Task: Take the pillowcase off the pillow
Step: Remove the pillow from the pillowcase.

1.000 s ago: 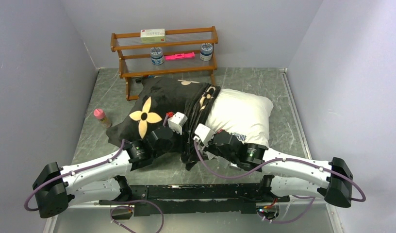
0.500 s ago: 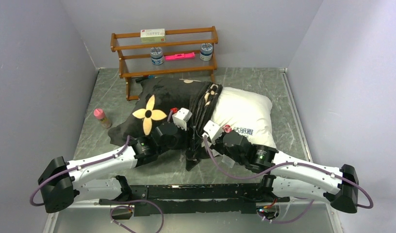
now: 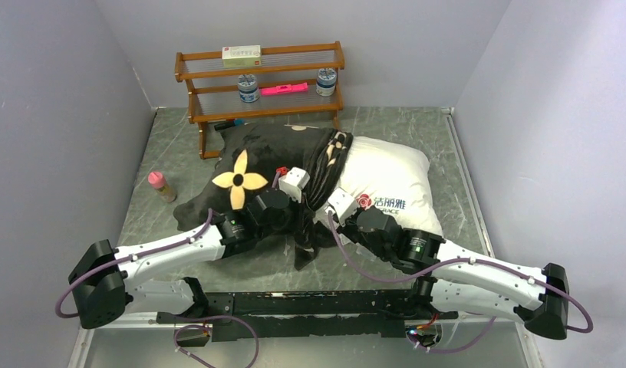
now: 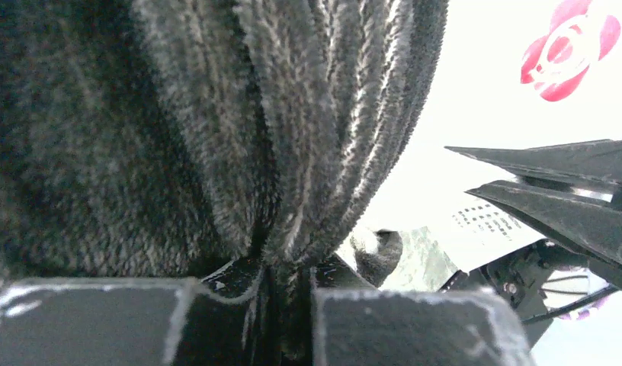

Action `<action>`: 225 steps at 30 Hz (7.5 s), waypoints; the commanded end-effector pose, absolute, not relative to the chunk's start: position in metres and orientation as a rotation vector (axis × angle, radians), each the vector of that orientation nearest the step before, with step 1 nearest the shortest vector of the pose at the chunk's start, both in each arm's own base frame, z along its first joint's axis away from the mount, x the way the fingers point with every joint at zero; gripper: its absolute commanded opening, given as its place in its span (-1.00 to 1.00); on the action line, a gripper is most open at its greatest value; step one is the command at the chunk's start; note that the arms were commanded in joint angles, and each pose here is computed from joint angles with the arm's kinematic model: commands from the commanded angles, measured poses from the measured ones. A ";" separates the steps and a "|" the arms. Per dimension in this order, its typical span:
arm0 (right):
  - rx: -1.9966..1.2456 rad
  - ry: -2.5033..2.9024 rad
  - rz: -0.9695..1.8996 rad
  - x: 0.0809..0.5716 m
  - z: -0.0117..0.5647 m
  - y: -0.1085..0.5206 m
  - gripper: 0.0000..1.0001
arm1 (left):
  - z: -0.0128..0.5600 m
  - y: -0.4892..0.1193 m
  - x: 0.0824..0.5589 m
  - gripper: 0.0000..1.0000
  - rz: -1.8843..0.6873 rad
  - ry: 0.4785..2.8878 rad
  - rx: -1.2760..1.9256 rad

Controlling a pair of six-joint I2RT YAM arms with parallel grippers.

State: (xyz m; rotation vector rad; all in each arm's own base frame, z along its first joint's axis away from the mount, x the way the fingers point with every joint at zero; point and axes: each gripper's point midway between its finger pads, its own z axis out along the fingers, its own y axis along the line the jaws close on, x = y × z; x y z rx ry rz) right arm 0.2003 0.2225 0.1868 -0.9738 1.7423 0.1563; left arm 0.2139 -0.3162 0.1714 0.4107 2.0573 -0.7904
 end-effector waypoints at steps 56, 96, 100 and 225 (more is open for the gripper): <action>-1.022 1.737 0.533 0.170 0.280 0.264 0.59 | 0.159 -0.091 0.260 -0.52 -0.111 2.108 -0.056; -0.699 2.131 0.884 0.255 0.184 0.232 0.94 | 0.316 -0.173 0.244 0.65 -0.564 1.707 0.468; -0.871 2.055 0.942 0.227 0.191 0.260 0.83 | 0.320 -0.191 0.255 0.66 -0.605 1.724 0.526; -0.966 1.511 0.476 0.232 0.346 0.206 -1.00 | 0.429 -0.176 0.304 0.25 -0.447 1.605 0.362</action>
